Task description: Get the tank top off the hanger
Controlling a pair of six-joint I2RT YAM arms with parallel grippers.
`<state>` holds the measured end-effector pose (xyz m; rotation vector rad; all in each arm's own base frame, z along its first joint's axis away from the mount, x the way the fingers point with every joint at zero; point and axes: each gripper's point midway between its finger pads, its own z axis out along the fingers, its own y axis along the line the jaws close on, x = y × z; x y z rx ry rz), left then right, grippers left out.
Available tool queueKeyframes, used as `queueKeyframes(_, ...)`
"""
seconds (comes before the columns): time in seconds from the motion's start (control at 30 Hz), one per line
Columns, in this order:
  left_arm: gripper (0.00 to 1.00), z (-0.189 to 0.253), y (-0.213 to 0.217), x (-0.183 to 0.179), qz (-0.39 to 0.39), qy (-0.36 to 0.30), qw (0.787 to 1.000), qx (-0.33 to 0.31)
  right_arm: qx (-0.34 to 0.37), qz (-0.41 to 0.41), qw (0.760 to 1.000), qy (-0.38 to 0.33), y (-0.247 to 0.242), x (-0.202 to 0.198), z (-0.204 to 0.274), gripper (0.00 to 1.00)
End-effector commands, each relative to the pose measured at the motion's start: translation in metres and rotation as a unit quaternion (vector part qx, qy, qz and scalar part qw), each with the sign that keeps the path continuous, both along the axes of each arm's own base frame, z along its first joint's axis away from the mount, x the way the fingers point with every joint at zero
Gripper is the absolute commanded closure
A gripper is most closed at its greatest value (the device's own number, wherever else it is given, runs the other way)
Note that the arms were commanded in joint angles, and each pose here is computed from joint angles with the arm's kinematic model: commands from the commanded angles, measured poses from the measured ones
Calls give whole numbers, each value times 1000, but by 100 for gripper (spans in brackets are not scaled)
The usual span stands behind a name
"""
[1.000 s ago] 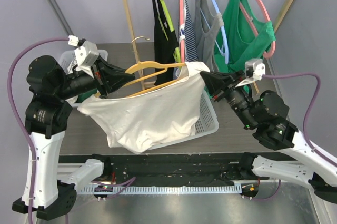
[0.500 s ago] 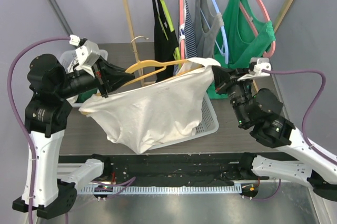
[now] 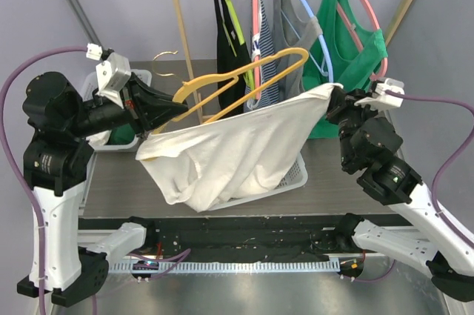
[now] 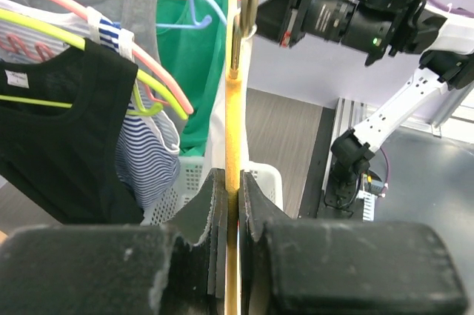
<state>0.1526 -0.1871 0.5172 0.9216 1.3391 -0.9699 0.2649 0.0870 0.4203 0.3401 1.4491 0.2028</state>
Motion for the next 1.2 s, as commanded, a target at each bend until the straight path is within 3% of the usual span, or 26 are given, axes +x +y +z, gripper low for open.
queueKeyframes(0.0, 100, 3, 0, -10, -16, -13, 1000, 8, 37, -42, 998, -29, -31, -9, 25, 99)
queueKeyframes(0.33, 100, -3, -29, 19, -44, 8, 999, 23, 2, 124, 992, -6, 43, 4, -4, 98)
queueKeyframes(0.43, 100, -27, -46, 24, -60, 11, 995, 80, 10, 109, 994, -20, 33, 1, 9, 98)
queueKeyframes(0.47, 100, -59, -52, 37, -54, 34, 988, 141, 14, 98, 995, -26, 25, -3, 15, 98)
queueKeyframes(0.53, 100, -59, -65, 22, -78, 26, 981, 174, 13, 86, 996, -34, 16, -7, 23, 98)
queueKeyframes(0.57, 100, -74, -72, 26, -85, 59, 975, 196, 13, 80, 996, -35, 11, -10, 24, 98)
queueKeyframes(0.63, 100, -64, -78, 24, -87, 41, 975, 199, 9, 79, 996, -33, 4, -17, 26, 90)
queueKeyframes(0.67, 100, -64, -82, 22, -91, 30, 974, 207, 6, 83, 996, -32, 3, -20, 25, 81)
queueKeyframes(0.7, 100, -63, -84, 28, -78, 11, 973, 216, 3, 100, 994, -34, 4, -25, 26, 56)
queueKeyframes(0.8, 100, -64, -91, 34, -72, -8, 971, 228, -23, 117, 993, 5, 3, -34, 5, 25)
queueKeyframes(0.83, 100, -65, -92, 36, -69, -9, 971, 230, -25, 119, 993, 13, 1, -37, 3, 19)
queueKeyframes(1.0, 100, -63, -101, 50, -59, -23, 970, 234, -37, 162, 985, 55, 2, -57, -17, 8)
queueKeyframes(1.17, 100, -74, -104, 57, -62, -61, 957, 275, -70, 288, 955, 1, 27, -90, 15, 8)
